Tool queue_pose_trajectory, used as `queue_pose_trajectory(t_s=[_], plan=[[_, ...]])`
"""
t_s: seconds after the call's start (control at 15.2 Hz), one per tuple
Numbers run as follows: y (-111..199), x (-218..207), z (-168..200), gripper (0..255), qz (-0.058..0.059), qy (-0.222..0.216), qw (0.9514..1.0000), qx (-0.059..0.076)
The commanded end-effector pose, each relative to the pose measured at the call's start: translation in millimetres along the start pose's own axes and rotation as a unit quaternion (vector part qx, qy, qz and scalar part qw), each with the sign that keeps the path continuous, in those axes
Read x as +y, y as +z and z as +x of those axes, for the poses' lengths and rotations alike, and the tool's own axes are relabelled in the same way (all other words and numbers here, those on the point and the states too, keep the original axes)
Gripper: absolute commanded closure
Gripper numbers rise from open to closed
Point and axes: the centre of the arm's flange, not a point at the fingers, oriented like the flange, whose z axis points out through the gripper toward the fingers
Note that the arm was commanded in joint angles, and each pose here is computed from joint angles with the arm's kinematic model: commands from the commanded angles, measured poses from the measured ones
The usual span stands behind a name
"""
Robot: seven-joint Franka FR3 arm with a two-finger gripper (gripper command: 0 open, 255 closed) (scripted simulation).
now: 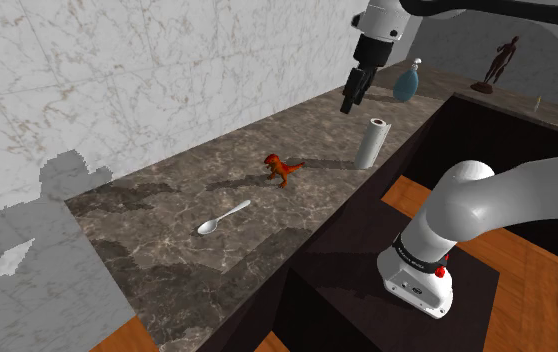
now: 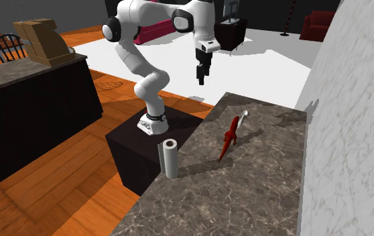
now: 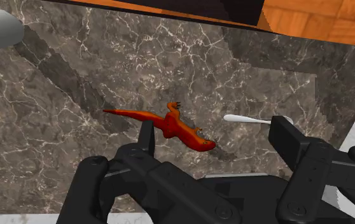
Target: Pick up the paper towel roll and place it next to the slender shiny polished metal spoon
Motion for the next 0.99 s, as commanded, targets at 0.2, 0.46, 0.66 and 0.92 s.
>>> queue_pose_trajectory(t_s=[0.2, 0.46, 0.66, 0.92], plan=[[14, 36, -1, 0, -0.004, 0.006, 1.0000, -0.002], [32, 84, -3, 0, -0.009, 0.014, 0.9998, -0.004], [45, 120, -5, 0, -0.014, 0.020, 0.9997, -0.005], [62, 168, -8, 0, -0.019, 0.028, 0.9994, -0.008]])
